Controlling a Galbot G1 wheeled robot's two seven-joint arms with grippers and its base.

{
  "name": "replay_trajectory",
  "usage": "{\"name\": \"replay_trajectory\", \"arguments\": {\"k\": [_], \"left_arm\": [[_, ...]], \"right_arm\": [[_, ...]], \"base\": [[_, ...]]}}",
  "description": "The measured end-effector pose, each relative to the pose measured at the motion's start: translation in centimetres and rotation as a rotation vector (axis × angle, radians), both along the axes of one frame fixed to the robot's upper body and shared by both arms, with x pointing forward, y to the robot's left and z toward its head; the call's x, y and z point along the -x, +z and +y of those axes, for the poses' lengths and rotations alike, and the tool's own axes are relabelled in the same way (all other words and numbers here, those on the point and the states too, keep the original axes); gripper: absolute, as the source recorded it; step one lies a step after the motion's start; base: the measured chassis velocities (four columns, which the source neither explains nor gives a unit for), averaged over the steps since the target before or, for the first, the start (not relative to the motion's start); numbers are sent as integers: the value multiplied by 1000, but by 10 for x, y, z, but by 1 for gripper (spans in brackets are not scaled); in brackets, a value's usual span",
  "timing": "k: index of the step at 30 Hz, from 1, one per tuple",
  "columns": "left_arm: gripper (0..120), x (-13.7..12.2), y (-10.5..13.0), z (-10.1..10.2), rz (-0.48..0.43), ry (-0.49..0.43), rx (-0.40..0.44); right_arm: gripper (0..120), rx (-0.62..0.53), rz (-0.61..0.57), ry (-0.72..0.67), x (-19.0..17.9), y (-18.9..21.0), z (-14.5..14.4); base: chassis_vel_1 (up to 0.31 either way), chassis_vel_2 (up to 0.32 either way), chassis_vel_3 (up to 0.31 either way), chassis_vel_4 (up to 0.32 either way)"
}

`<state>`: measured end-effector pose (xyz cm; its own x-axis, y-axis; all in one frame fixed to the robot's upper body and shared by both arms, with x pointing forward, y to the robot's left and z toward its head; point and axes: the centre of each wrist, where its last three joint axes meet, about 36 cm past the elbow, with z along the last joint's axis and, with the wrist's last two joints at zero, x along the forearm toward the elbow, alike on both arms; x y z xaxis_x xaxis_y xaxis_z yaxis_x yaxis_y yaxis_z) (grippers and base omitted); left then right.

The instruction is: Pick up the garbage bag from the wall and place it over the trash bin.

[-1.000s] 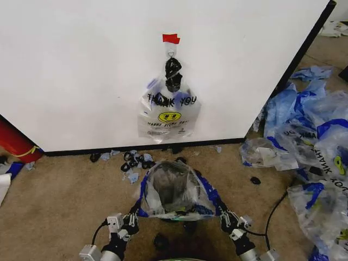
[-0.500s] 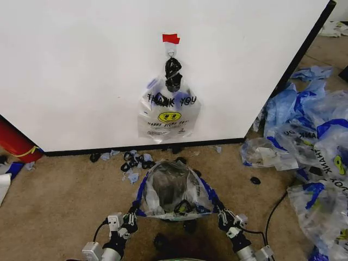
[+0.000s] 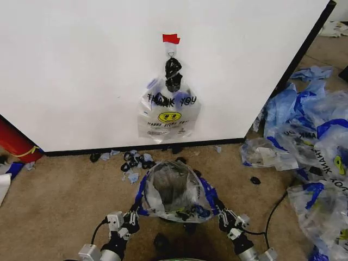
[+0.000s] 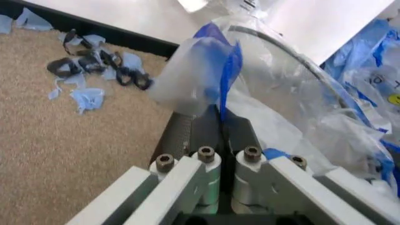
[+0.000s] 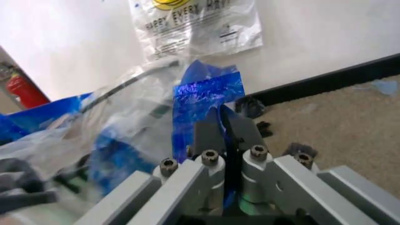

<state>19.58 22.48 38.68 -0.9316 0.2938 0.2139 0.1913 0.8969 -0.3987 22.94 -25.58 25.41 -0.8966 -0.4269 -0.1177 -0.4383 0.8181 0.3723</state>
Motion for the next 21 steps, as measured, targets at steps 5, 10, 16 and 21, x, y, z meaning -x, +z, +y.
{"name": "replay_trajectory", "arguments": {"k": [5, 10, 16, 21], "left_arm": [[0, 4, -1, 1, 9, -9, -12], [0, 6, -8, 5, 28, -12, -33], [0, 7, -25, 14, 60, -12, -76], [0, 3, -35, 20, 66, -7, -97]], "right_arm": [[0, 10, 3, 22, 7, -1, 1], [0, 21, 9, 24, 10, -4, -1], [0, 38, 9, 13, 8, -8, -8], [0, 52, 5, -3, 2, -13, -12]], "base": [[0, 0, 0, 0], [0, 0, 0, 0], [0, 0, 0, 0], [0, 0, 0, 0]]}}
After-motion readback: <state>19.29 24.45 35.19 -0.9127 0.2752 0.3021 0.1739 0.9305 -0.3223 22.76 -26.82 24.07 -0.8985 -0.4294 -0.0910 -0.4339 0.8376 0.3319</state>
